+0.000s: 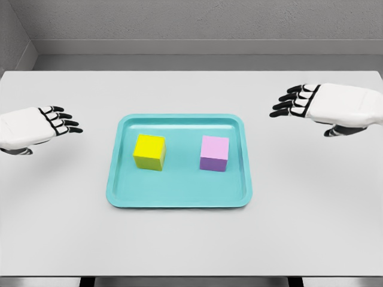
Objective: Push two cubes
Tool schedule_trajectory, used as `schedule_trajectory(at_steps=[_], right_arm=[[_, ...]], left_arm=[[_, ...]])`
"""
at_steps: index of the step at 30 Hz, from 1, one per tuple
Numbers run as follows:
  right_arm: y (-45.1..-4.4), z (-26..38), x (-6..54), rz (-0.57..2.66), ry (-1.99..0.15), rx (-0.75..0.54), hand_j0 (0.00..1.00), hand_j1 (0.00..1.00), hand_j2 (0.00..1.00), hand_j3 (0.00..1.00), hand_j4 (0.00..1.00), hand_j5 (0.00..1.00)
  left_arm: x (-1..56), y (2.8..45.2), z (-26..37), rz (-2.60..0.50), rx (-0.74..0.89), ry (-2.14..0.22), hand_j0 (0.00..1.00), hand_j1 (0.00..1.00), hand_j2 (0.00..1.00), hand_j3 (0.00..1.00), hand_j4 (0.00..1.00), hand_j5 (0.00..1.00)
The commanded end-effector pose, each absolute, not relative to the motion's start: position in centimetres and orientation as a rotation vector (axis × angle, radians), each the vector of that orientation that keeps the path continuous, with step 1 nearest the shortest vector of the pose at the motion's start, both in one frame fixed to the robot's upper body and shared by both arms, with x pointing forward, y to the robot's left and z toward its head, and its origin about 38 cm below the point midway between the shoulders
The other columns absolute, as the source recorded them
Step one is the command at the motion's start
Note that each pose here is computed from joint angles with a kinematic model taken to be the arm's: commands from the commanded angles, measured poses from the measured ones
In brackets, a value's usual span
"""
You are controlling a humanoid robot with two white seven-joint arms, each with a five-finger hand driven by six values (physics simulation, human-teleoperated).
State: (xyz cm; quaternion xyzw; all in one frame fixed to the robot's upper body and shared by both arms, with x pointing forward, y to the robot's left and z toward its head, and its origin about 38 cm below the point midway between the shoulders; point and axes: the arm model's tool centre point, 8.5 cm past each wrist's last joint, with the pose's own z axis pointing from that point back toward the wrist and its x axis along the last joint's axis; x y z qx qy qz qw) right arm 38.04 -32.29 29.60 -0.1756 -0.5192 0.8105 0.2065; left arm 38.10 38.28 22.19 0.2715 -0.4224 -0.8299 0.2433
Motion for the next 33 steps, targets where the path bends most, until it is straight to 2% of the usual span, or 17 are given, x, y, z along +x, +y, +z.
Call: schedule_trajectory(at_steps=[1,7,8,9,10,16,17,22,30,33], right_arm=[[-32.3,29.5,38.0,2.276,-1.414,-0.478,1.00,1.00,1.00,1.00,1.00,1.00],[-32.4,29.9,38.2,2.279,-1.406,-0.501,1.00,1.00,1.00,1.00,1.00,1.00],[-32.6,30.1,38.3,2.296,-1.381,-0.520,0.97,0.97,0.97,0.97,0.97,0.97],[-32.6,30.1,38.3,2.314,-1.351,-0.518,0.82,0.82,0.82,0.82,0.82,0.82],[-32.6,30.0,38.3,2.323,-1.333,-0.511,0.77,0.77,0.77,0.77,0.77,0.77],[-32.6,30.0,38.3,2.323,-1.333,-0.511,0.77,0.77,0.77,0.77,0.77,0.77],[-30.2,27.3,39.5,2.378,-1.317,-0.538,0.68,0.68,0.68,0.68,0.68,0.68],[-27.0,23.8,40.1,2.447,-1.292,-0.510,0.68,0.68,0.68,0.68,0.68,0.68],[-28.1,22.7,41.4,2.431,-1.219,-0.538,0.68,0.68,0.68,0.68,0.68,0.68],[-27.4,22.3,41.0,2.455,-1.223,-0.518,0.69,0.69,0.69,0.69,0.69,0.69]], left_arm=[[38.1,38.4,22.3,-2.268,0.743,-1.148,1.00,1.00,1.00,1.00,1.00,1.00],[38.0,37.9,21.5,-2.281,0.720,-1.143,1.00,1.00,1.00,1.00,1.00,1.00],[38.1,37.7,21.3,-2.304,0.735,-1.123,1.00,1.00,1.00,1.00,1.00,1.00],[38.3,37.3,20.9,-2.310,0.736,-1.129,1.00,1.00,1.00,1.00,1.00,1.00],[38.4,37.1,20.8,-2.311,0.740,-1.133,1.00,1.00,1.00,1.00,1.00,1.00],[38.4,37.1,20.8,-2.311,0.740,-1.133,1.00,1.00,1.00,1.00,1.00,1.00],[39.9,33.8,19.6,-2.367,0.739,-1.163,1.00,1.00,1.00,1.00,1.00,1.00],[40.3,32.1,19.3,-2.396,0.715,-1.180,1.00,1.00,1.00,1.00,1.00,1.00],[40.7,31.2,19.3,-2.416,0.716,-1.187,0.97,0.97,0.97,0.97,0.97,0.97],[40.7,31.3,19.2,-2.427,0.715,-1.160,0.92,0.92,0.92,0.92,0.92,0.92]])
